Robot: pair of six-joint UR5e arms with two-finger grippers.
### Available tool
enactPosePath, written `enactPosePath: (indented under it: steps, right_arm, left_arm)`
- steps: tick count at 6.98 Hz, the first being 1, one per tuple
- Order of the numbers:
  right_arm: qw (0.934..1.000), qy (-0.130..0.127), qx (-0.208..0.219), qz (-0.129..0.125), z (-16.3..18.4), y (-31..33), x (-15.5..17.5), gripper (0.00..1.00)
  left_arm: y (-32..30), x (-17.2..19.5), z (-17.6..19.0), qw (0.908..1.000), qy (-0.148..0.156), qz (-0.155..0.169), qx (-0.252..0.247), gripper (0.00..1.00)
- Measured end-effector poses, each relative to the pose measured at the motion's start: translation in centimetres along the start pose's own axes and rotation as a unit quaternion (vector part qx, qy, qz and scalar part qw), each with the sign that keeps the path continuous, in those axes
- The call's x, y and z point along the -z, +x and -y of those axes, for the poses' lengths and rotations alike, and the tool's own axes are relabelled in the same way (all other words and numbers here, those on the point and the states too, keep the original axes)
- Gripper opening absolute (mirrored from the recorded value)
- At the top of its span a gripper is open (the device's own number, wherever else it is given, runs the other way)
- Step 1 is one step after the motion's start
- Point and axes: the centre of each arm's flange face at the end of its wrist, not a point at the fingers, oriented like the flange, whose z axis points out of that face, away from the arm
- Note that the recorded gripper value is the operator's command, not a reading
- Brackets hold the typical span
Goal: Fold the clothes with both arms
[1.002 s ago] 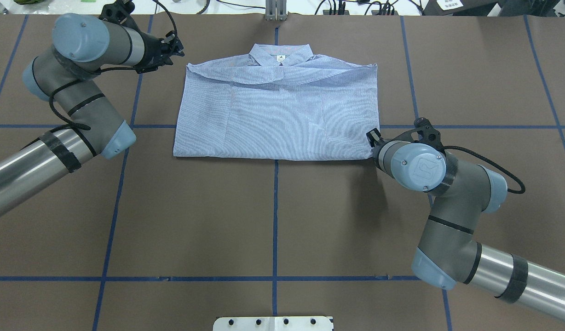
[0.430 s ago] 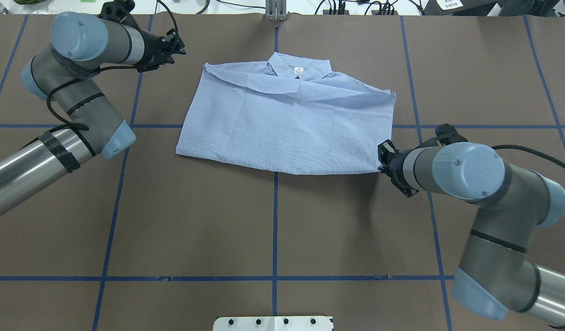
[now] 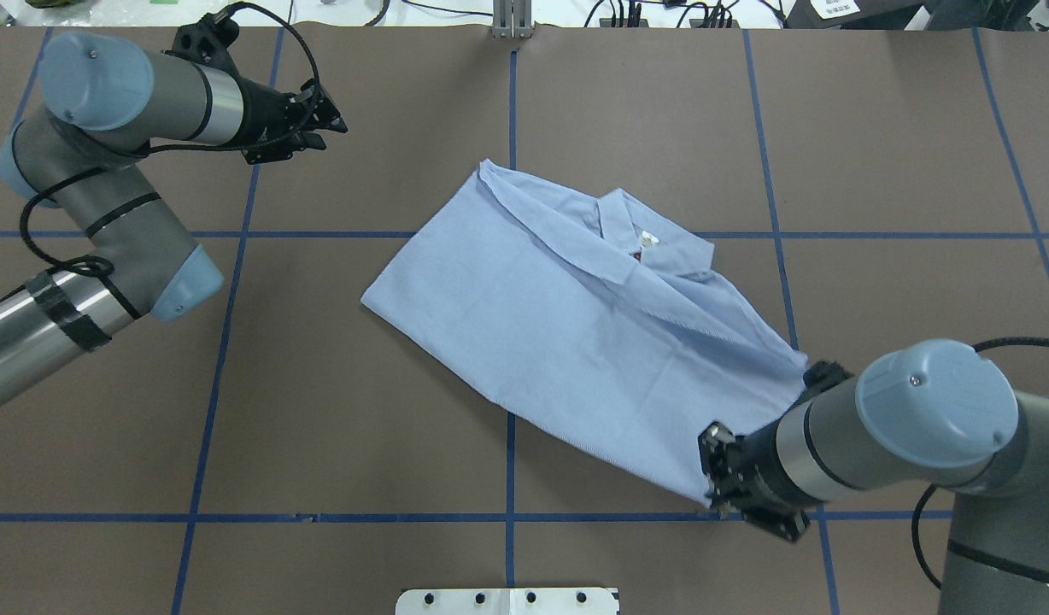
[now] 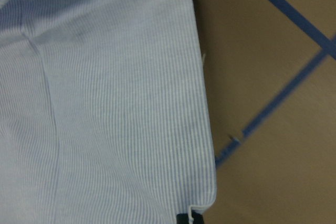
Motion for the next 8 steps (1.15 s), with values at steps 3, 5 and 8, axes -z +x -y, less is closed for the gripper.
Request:
enactPosePath:
  steps: [3, 5, 8]
  right_arm:
    - [0.9871, -0.103, 0.039, -0.116, -6.1, 5.4, -2.2, 1.00]
    - [0.9930, -0.087, 0.011, -0.079, -2.8, 2.7, 0.1, 1.00]
    - [0.9979, -0.001, -0.028, 0.059, 9.2, -9.5, 6.4, 1.00]
  left_arm:
    - [-1.9, 5.2, -7.4, 0.9952, -0.079, -0.021, 0.054, 0.53]
    - [-3.6, 6.3, -14.3, 0.9861, -0.130, -0.009, 0.103, 0.57]
    - [-4.4, 2.5, -22.0, 0.9802, -0.139, 0.039, 0.135, 0.60]
